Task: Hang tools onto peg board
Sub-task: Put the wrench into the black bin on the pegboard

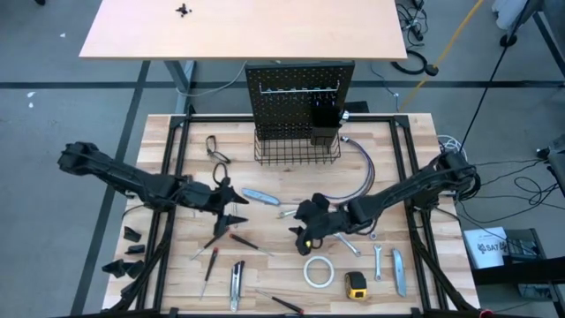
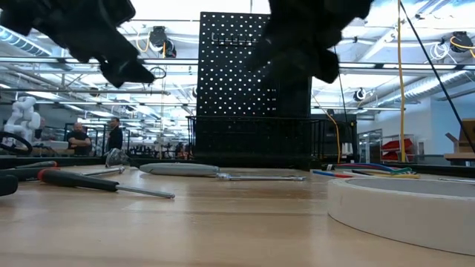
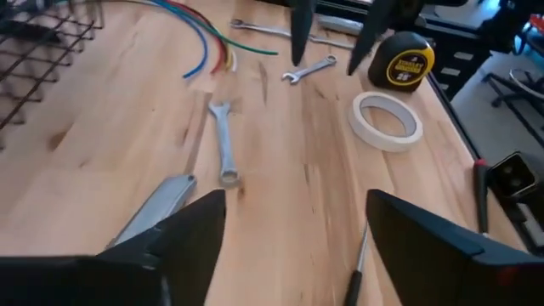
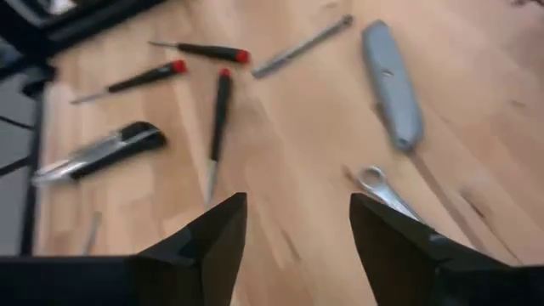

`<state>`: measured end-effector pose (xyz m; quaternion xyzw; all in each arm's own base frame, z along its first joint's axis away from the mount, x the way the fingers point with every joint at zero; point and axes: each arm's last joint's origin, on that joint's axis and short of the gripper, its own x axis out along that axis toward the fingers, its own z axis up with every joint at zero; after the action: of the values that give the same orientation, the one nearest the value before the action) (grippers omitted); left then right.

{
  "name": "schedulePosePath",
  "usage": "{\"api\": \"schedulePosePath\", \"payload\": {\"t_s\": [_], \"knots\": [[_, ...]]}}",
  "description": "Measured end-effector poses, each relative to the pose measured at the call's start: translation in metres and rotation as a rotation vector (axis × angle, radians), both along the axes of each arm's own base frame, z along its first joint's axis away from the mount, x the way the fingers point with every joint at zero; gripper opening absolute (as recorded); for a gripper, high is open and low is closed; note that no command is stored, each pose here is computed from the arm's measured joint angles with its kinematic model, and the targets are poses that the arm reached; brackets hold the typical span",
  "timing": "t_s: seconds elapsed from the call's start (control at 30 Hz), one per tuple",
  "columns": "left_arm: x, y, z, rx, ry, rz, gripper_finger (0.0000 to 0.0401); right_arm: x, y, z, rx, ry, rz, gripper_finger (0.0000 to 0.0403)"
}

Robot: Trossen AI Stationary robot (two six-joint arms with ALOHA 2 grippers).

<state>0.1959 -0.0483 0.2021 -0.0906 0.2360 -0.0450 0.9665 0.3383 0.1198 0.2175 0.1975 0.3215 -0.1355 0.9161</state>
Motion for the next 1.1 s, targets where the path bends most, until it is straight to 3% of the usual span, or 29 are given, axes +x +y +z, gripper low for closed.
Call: {"api": "schedulePosePath", "payload": {"t_s": [0.17,0.3,0.47,0.73,0.87,1.1], "knots": [[0.025,-0.004,-0.020,0.002,-0.004,-0.013,0.0209,-0.012,0.006,-0.013,-0.081,0.046,-0.032,0.0167],[0.046,-0.002,-0.038,-0.001,-0.010,0.014,0.0178,-0.015,-0.002,-0.026,-0.043,0.127,0.069,0.0158],[0.074,0.005,-0.053,-0.003,0.016,0.064,0.0168,-0.011,-0.019,-0.029,-0.092,0.184,0.218,0.0157],[0.115,0.001,-0.071,-0.007,0.074,0.084,0.0167,-0.008,-0.048,-0.033,-0.208,0.275,0.335,0.0157],[0.120,0.001,-0.084,-0.032,0.127,0.111,0.0148,-0.006,-0.058,-0.033,-0.244,0.276,0.352,0.0157],[0.118,0.002,-0.090,-0.021,0.167,0.168,0.0059,0.002,-0.068,-0.029,-0.263,0.209,0.380,0.0157]]}}
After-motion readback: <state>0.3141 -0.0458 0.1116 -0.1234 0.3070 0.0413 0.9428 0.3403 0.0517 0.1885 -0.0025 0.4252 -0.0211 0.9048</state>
